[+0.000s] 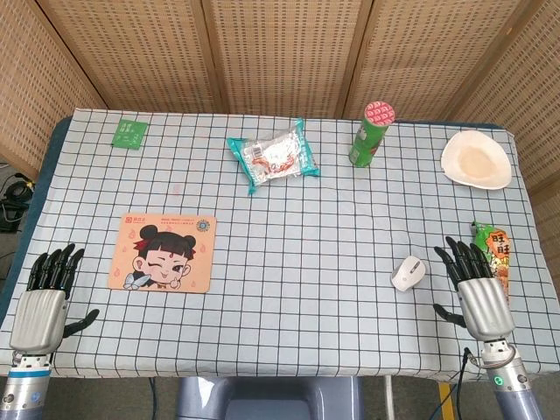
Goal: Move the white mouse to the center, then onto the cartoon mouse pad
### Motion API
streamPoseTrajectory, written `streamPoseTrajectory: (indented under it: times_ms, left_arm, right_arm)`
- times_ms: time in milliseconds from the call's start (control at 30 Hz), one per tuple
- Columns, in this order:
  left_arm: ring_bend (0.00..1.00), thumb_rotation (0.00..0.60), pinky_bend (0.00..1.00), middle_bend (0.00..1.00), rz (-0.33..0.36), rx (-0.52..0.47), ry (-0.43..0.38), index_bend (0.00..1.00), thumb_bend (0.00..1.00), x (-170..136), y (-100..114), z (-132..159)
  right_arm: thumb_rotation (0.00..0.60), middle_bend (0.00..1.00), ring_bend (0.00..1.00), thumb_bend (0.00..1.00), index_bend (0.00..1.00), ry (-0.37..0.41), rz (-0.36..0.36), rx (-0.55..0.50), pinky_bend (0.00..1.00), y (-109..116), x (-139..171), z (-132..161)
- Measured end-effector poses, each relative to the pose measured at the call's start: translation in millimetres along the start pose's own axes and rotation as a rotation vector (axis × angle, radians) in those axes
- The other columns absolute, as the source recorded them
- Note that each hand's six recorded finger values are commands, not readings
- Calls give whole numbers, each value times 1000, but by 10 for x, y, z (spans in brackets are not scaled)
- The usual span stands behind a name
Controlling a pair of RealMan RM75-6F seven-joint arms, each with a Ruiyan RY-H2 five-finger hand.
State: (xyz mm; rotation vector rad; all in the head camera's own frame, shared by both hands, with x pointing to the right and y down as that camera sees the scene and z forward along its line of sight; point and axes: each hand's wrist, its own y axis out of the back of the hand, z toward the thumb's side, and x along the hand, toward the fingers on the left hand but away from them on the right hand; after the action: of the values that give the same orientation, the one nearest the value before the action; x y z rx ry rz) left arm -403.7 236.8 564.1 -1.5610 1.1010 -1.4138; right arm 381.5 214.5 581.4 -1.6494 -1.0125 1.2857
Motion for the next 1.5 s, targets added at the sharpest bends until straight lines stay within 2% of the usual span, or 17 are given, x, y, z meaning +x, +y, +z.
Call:
streamPoseTrajectory:
  times_ms: [700, 1067, 1267, 1500]
  left_arm:
    - [0, 600, 0, 0, 3, -5, 6, 0, 6, 4, 40, -13]
    - [0, 600, 0, 0, 7, 1, 16, 0, 6, 28, 44, -41]
    - [0, 600, 0, 0, 5, 8, 18, 0, 5, 32, 27, -41]
    - [0, 600, 0, 0, 6, 8, 22, 0, 6, 38, 25, -49]
  right_arm:
    - [600, 0, 0, 101, 125, 35, 38, 16, 0, -93, -38, 46]
    - [600, 0, 0, 102, 138, 95, 143, 130, 0, -303, -237, -6]
    - [600, 0, 0, 102, 224, 98, 184, 163, 0, -452, -417, -39]
    - [600, 0, 0, 102, 239, 101, 224, 200, 0, -584, -524, -80]
